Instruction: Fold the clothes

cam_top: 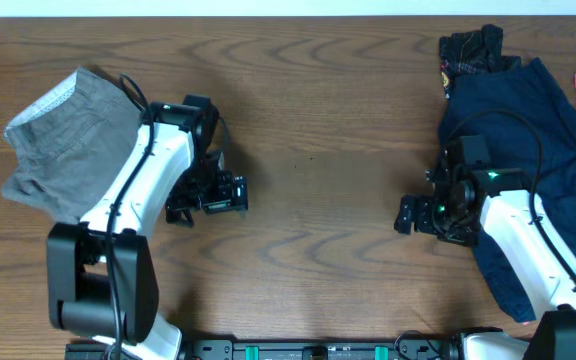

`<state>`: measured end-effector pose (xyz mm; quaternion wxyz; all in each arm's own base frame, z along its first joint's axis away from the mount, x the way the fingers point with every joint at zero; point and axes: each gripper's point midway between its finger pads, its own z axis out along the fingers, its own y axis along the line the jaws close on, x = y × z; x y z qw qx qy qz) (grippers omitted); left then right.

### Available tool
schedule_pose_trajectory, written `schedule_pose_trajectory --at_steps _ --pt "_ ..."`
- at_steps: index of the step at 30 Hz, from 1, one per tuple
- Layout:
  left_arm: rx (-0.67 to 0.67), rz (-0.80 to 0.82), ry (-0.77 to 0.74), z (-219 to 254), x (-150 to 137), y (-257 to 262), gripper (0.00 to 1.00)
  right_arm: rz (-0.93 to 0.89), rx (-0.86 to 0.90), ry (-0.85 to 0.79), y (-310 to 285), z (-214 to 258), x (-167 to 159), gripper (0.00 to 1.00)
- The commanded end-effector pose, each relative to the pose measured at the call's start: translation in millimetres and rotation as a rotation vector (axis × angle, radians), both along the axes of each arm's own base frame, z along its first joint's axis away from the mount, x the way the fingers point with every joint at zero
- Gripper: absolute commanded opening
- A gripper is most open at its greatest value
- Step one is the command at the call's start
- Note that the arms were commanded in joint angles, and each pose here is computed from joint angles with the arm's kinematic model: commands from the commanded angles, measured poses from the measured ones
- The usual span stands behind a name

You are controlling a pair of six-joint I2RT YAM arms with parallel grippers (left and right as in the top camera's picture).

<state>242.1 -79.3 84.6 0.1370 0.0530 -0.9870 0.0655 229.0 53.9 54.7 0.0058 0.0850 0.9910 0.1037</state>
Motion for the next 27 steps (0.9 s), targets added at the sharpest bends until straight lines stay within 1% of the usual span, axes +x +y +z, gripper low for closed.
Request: schedule_pose_trajectory --at_steps 1,4,5,8,9,11,14,16,20,22,24,27 --pt "0.009 -0.045 -0.096 16 -10 2 0.98 -0.004 0.013 -0.073 0 19 4 0.95" --pt "-0.027 -0.056 -0.273 32 -11 -2 0.98 -0.002 0.015 -0.199 -1 42 9 0.95" --pt "-0.044 -0.062 -0.356 40 -11 -4 0.98 0.001 0.010 -0.261 -2 53 11 0.95" --pt "-0.037 -0.082 -0.613 64 -17 2 0.98 0.001 -0.047 -0.468 -9 87 15 0.87" --pt "-0.034 -0.086 -0.701 72 -20 4 0.98 -0.011 -0.084 -0.549 -14 100 15 0.88" --pt "-0.044 -0.086 -0.871 90 -28 8 0.98 -0.025 -0.146 -0.700 -23 124 14 0.99" --pt "-0.086 -0.054 -1.132 125 -35 14 0.98 -0.069 -0.183 -0.873 -34 154 8 0.99" --pt "-0.120 -0.036 -1.265 150 -45 17 0.98 -0.077 -0.167 -0.935 -34 167 0 0.99" --pt "-0.169 -0.011 -1.448 183 -71 25 0.98 -0.091 -0.152 -1.017 -36 185 -13 0.99" --pt "-0.186 -0.003 -1.510 193 -80 28 0.98 -0.095 -0.149 -1.036 -37 188 -15 0.99" --pt "-0.197 0.003 -1.552 199 -87 30 0.98 -0.095 -0.148 -1.039 -37 189 -16 0.99" --pt "-0.204 0.007 -1.575 202 -91 31 0.98 -0.094 -0.149 -1.034 -37 188 -16 0.99"
